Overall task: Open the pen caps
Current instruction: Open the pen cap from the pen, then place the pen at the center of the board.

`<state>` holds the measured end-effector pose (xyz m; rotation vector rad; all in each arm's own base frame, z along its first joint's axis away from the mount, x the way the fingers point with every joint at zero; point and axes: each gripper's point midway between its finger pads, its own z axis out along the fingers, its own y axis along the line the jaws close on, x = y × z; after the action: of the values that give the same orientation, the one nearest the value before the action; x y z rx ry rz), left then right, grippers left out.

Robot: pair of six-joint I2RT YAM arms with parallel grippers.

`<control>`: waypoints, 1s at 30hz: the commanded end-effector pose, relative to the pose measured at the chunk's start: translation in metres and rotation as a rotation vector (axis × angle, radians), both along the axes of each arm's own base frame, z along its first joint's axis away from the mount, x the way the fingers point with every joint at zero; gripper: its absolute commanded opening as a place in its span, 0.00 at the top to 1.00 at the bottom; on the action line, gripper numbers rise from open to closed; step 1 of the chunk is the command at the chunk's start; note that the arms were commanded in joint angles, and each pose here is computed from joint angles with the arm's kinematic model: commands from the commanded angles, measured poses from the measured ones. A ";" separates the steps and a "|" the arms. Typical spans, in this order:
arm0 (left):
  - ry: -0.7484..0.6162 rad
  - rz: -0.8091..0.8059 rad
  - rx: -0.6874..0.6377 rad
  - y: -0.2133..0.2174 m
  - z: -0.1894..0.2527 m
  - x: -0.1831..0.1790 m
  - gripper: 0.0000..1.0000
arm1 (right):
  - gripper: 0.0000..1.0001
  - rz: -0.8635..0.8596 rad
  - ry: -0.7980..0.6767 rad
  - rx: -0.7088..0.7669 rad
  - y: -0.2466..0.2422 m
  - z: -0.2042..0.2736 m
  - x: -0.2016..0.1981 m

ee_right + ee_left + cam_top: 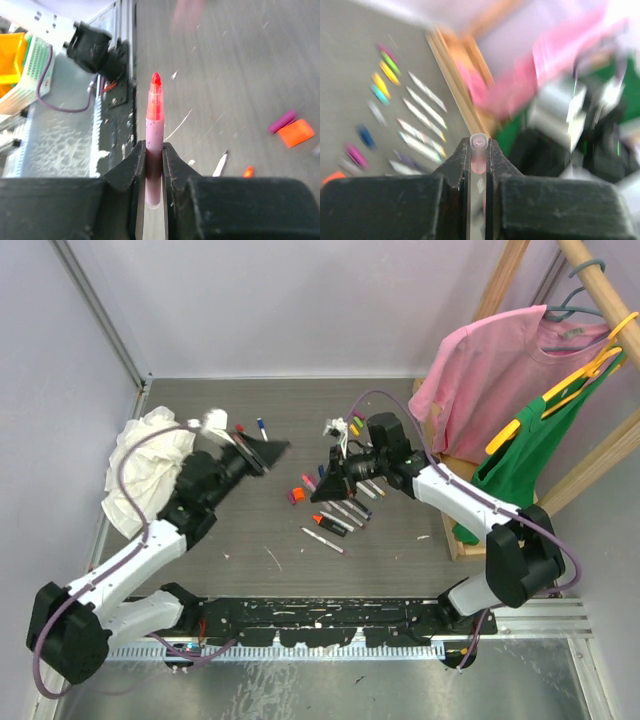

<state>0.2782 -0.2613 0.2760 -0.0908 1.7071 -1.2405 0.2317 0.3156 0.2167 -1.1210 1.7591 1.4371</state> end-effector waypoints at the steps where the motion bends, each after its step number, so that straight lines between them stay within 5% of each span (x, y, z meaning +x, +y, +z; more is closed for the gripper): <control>1: -0.229 0.446 -0.166 0.105 0.112 0.057 1.00 | 0.99 0.113 0.159 -0.103 -0.006 -0.032 -0.045; 9: -0.130 0.539 -0.163 0.147 0.072 0.045 1.00 | 0.99 0.052 0.118 -0.235 0.004 -0.065 -0.046; 21: 0.299 0.576 0.016 0.160 -0.102 0.005 1.00 | 0.98 -0.039 -0.011 -0.600 0.014 -0.135 -0.047; 30: 0.372 0.594 0.061 0.167 -0.134 -0.011 1.00 | 0.93 -0.050 -0.060 -0.779 0.012 -0.165 -0.049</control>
<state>0.2682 -0.1003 0.1360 -0.7638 1.8721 -0.7626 0.1692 0.3259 0.0479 -1.4336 2.3769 0.7843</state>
